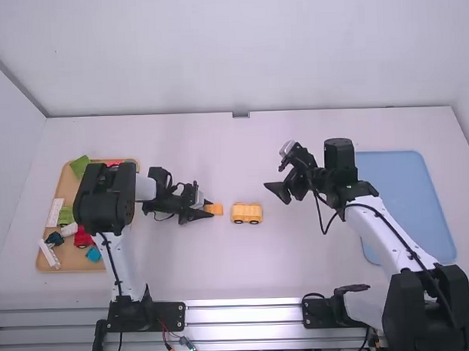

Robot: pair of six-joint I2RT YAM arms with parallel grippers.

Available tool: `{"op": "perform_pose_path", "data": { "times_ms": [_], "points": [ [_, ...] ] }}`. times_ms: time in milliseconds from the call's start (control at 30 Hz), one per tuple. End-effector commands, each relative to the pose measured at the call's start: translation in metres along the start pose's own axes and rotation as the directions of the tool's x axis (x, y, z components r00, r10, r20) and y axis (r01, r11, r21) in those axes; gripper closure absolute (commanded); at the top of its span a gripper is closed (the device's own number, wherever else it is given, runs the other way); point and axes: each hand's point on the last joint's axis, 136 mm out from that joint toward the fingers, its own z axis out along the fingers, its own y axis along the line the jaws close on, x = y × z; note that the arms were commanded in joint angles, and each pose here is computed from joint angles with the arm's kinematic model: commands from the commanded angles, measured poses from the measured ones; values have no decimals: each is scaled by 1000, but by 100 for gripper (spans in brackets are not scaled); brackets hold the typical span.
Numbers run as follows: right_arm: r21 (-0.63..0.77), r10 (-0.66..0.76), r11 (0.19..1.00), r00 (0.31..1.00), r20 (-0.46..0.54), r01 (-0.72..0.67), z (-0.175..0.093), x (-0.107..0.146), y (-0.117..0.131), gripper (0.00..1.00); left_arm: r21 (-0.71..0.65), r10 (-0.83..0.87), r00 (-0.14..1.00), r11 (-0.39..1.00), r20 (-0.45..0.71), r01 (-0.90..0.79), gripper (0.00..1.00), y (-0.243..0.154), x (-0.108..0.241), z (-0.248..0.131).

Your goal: Assemble lego blocks to make yellow taxi

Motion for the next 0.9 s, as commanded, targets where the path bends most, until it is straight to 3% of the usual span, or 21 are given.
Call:
{"op": "perform_pose_path", "data": {
  "times_ms": [0, 100, 200, 400, 633, 867],
  "points": [
    [-6, -2, 1000, 1000, 6, 2, -3, -1, 3, 1, 14, -13, 1000, 1000, 4, 13, 75, -2, 0, 3],
    [-3, 0, 1000, 1000, -7, 0, -2, 3, 2, 1, 11, -23, 1000, 1000, 1, 23, 78, 2, -4, -2],
    [-35, -91, 995, 996, -17, 90, 5, 14, 9, 1, 10, -22, 999, 1000, -34, 22, 81, 4, -11, -7],
    [-105, -194, 976, 981, -16, 191, 25, 43, 25, 1, 8, 6, 998, 1000, -70, -6, 78, 6, -29, -15],
    [-239, -252, 937, 967, 47, 256, 74, 97, 56, 2, 22, 61, 998, 998, -25, -61, 80, -1, -59, -13],
    [-271, -338, 898, 938, 78, 346, 94, 130, 72, 1, 67, 66, 998, 996, -14, -65, 81, -10, -68, 1]
  ]
}}
